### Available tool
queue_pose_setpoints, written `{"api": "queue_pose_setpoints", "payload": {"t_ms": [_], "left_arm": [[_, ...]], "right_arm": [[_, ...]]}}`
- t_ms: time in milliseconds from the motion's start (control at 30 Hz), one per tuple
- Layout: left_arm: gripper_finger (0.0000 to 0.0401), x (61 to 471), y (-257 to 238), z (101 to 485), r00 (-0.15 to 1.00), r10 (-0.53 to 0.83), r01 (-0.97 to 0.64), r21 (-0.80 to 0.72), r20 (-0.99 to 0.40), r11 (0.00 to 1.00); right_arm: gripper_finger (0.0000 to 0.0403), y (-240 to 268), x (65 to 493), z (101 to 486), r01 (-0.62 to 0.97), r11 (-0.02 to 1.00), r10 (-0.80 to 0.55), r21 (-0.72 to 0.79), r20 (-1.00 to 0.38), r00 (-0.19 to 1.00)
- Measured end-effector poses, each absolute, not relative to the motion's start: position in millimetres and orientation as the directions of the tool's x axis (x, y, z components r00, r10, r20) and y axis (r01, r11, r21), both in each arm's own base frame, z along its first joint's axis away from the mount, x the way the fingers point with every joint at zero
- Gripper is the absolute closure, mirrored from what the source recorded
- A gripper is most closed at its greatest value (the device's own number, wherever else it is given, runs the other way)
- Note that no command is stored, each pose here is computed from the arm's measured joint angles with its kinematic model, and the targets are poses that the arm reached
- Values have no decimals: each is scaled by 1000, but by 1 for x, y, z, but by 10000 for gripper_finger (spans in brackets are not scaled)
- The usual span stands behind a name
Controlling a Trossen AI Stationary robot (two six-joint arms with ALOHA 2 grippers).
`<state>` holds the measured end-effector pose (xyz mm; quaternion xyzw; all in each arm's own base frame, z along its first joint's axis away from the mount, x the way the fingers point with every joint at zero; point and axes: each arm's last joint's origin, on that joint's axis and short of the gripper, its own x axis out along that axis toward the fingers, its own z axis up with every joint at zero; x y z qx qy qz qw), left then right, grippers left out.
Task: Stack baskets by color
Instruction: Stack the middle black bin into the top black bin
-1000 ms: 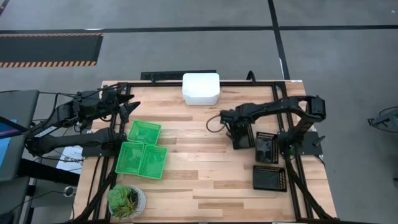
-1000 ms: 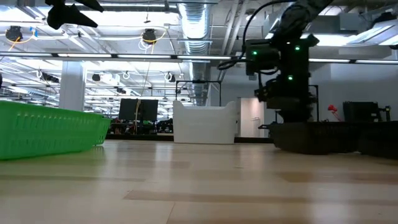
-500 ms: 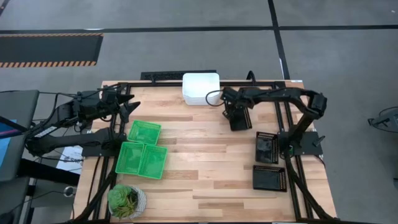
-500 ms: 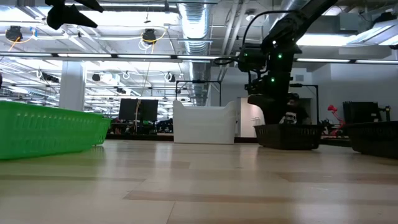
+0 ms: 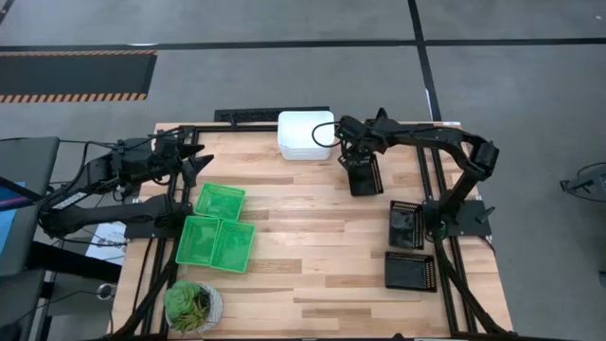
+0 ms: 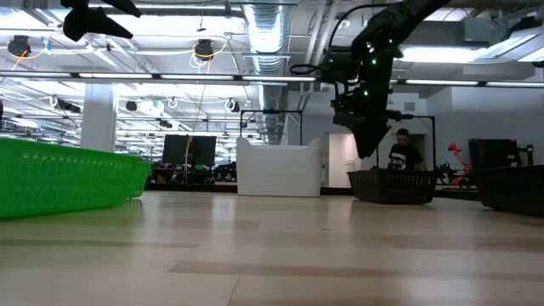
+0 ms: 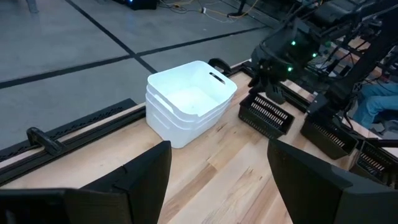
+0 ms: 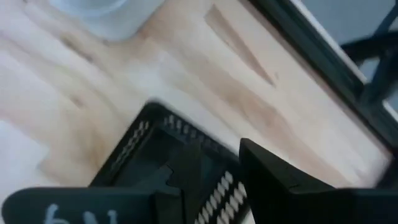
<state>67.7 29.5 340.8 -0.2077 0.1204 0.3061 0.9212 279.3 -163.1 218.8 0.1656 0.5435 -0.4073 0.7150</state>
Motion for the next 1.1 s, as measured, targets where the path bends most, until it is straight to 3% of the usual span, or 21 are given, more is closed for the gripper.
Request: {"api": "queue_pose_setpoints", "payload": {"t_ms": [333, 533, 700, 867, 1100], "left_arm": [[145, 65, 29, 335, 762, 505, -626, -262, -404, 735], [145, 65, 29, 335, 761, 504, -626, -257, -408, 736], [145, 65, 28, 335, 767, 494, -608, -221, -409, 762], [145, 67, 26, 335, 806, 421, -544, -240, -415, 804], [145, 67, 25, 335, 827, 376, -501, -243, -418, 831]], "right_arm": [[269, -101, 268, 231, 760, 568, -267, -315, -944, -191], [269, -31, 263, 236, 749, 497, -288, -438, -898, -334], [257, 30, 261, 237, 799, 424, -361, -427, -889, -283], [219, 75, 252, 236, 897, 278, -395, -344, -892, -220], [179, 96, 239, 232, 946, 131, -422, -298, -880, -218]]}}
